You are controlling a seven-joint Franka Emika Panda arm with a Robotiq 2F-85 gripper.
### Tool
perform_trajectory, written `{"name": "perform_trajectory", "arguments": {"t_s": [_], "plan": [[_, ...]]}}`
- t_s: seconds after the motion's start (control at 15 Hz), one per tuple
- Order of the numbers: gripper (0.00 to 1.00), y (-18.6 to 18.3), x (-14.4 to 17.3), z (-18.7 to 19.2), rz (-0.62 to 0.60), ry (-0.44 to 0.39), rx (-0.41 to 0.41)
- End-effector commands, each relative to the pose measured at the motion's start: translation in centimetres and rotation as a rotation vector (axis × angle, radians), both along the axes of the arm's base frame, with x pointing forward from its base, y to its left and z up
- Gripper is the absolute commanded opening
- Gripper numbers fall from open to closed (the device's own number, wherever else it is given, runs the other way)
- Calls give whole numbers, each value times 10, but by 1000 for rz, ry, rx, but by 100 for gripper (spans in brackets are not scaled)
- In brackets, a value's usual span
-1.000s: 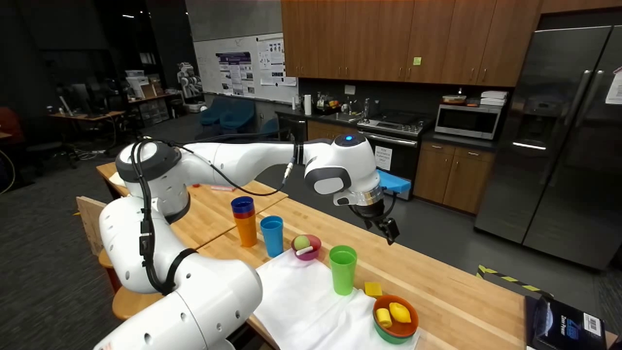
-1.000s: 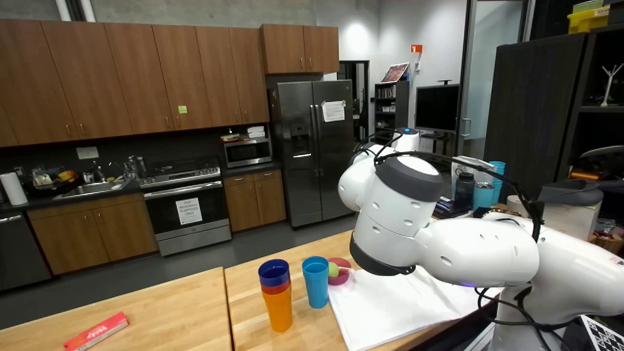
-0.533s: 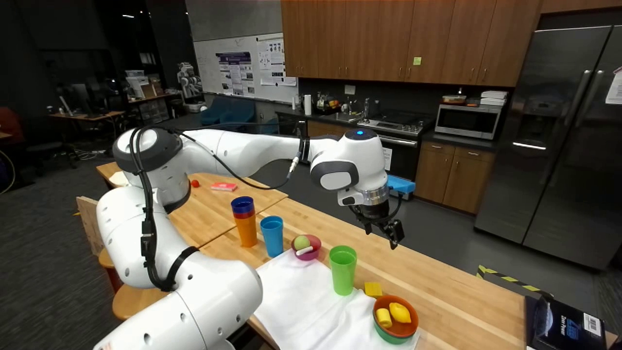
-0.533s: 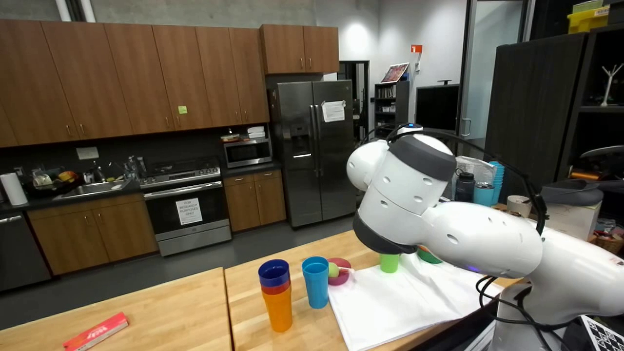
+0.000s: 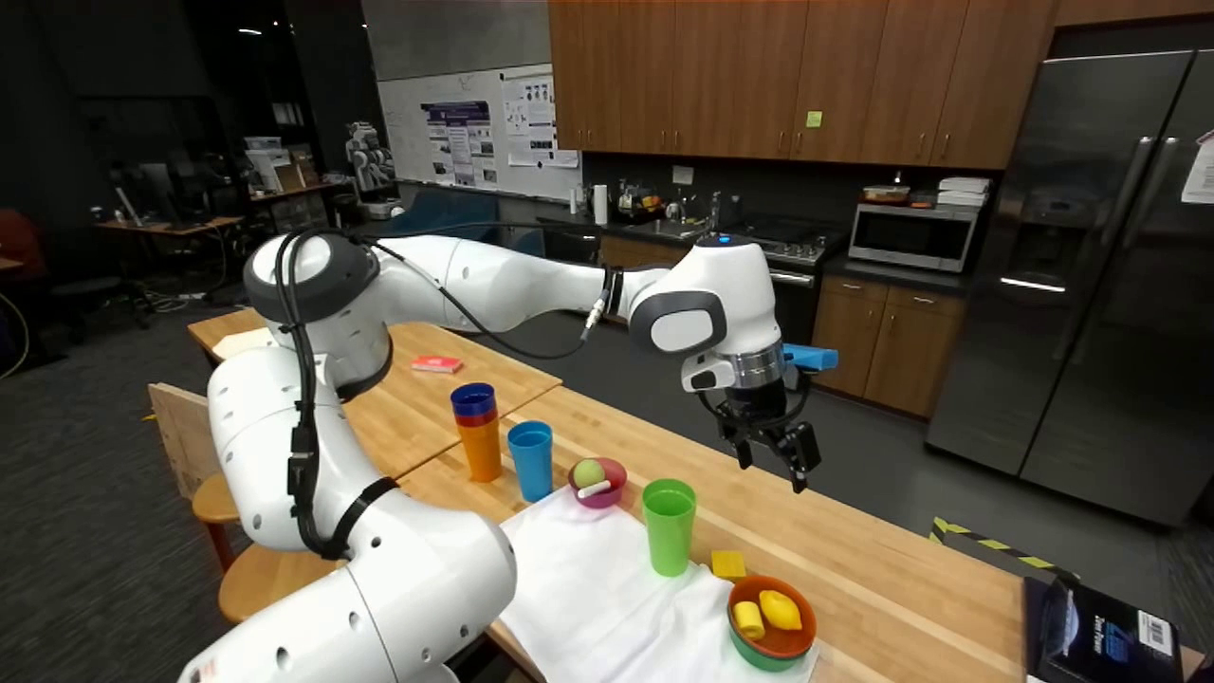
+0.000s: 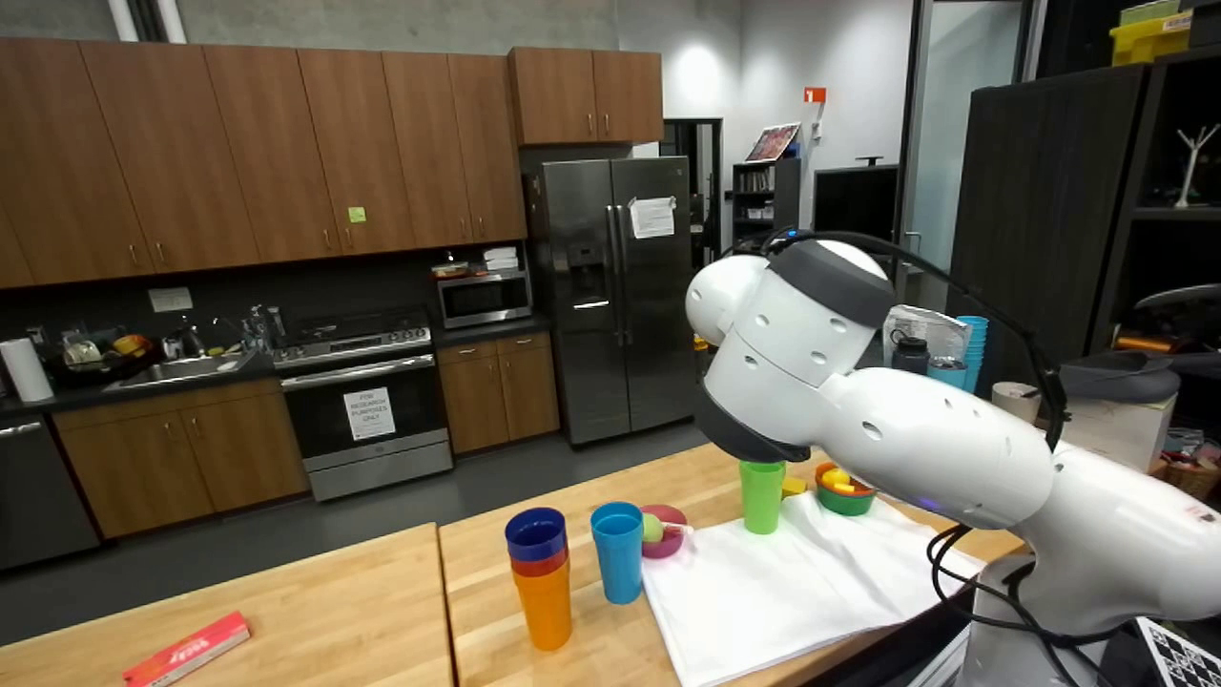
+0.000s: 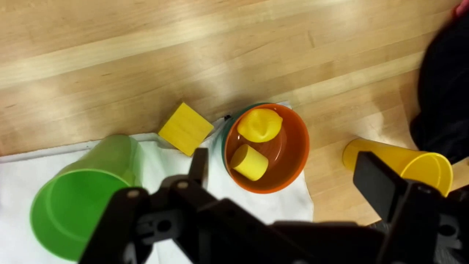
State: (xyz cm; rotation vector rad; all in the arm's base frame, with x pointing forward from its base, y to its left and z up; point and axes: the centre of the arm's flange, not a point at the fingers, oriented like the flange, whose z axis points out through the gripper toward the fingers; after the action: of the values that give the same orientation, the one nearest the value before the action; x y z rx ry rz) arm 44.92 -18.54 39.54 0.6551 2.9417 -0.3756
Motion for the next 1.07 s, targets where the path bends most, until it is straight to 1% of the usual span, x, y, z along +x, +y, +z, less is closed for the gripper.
{"name": "perform_trajectory", "arguments": {"t_s": [0.0, 0.13, 0.27, 0.47, 0.53, 0.73, 0.8, 0.93, 1.0], "plan": [[100, -12, 18, -10, -69, -4, -57], [100, -11, 21, -25, -72, -6, -77], [100, -16, 24, -41, -70, 11, -94], [100, -19, 25, -64, -125, 49, -110], [100, -20, 25, -71, -147, 60, -102], [100, -32, 16, -83, -238, 21, -30], [100, -35, 13, -86, -238, 64, -11], [100, -38, 8, -95, -252, 170, -16], [100, -40, 7, -99, -260, 201, -10]]}}
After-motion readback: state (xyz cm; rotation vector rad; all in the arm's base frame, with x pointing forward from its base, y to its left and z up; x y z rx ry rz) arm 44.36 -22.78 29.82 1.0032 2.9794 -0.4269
